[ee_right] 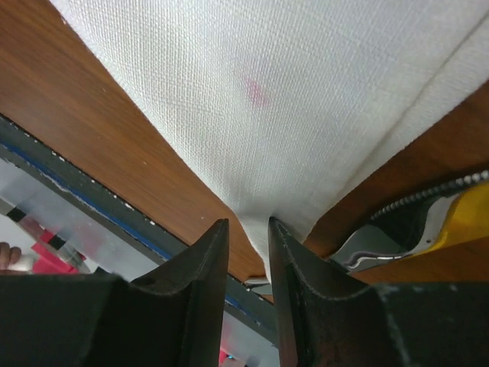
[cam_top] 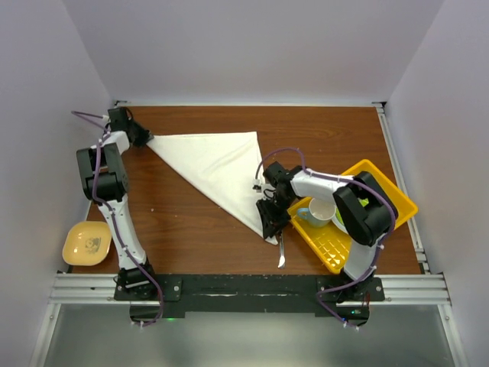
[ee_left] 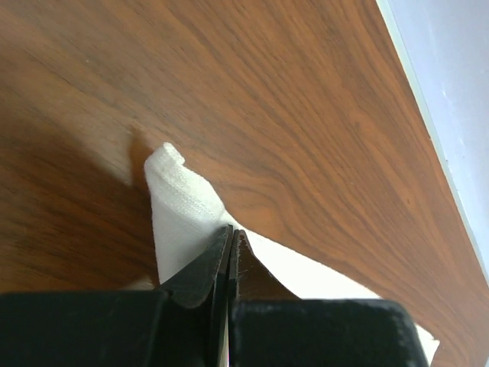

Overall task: Fold the napkin, place the utensils inside, and roll it up
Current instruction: Fold the napkin

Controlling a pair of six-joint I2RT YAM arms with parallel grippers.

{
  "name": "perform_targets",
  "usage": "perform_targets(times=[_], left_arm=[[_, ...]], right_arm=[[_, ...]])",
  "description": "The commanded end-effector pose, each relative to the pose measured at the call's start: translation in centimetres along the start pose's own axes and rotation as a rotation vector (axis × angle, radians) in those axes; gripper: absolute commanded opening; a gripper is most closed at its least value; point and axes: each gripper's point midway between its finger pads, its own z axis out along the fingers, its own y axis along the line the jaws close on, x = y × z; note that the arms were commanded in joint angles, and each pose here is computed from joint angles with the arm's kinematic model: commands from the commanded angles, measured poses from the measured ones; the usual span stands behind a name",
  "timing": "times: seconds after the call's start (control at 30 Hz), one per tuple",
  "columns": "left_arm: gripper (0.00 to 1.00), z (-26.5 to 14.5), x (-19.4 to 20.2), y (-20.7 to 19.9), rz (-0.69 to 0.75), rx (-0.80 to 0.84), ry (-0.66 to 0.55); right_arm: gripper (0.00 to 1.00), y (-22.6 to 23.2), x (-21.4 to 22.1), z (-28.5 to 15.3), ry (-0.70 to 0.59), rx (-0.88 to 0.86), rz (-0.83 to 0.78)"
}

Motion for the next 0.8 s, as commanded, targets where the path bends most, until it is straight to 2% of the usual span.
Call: perform_targets(times=[0.0,0.07,0.17,0.23,0.3,0.37,0.4,0.43,0.5,0.67,0.77], left_arm=[[0.0,0.2,-1.8,2.8,0.066,-0.113,-0.016],[0.02,-0.4,-3.3,1.3,0.115,-0.085,-0.033],[0.07,-2.3,-4.7,-2.4,0.146,-0.003,-0.068],[0.14,-3.3,-4.4,-4.8,0.153,0.067,-0.065],[0.19,-4.2,-3.6,-8.6,0.181,0.172,-0.061],[0.22,-4.8,-0.9,-13.2,0.199,0.34,-0.009],[0.2,-5.0,0.6,-14.5,0.202,0.392,0.019],[0.14,-5.3,2.7,-15.9,0.191,0.462,0.075],[0.11,-5.7,6.8,-19.4,0.228,0.576,0.126],[0.0,-6.5,17.1,-24.8,0.292,0.758,0.282],[0.0,-6.8,21.0,-26.8,0.313,0.828,0.328]], right_arm=[[0.32,0.4,-0.5,-1.5,-0.074,0.013,-0.054],[0.32,0.9,-0.8,-2.1,-0.072,0.008,-0.061],[0.33,2.1,-3.5,-3.7,-0.131,0.011,-0.09],[0.34,3.0,-6.6,-5.4,-0.206,0.01,-0.096],[0.4,3.0,-10.0,-6.5,-0.266,0.005,-0.048],[0.43,2.1,-12.1,-6.4,-0.274,0.011,0.014],[0.43,1.6,-14.3,-7.8,-0.323,-0.001,0.058],[0.43,1.2,-15.1,-8.3,-0.335,-0.005,0.091],[0.43,-0.4,-18.0,-9.7,-0.389,-0.031,0.184],[0.31,-2.0,-22.6,-10.8,-0.444,-0.097,0.284],[0.25,-2.0,-24.8,-10.7,-0.474,-0.11,0.272]])
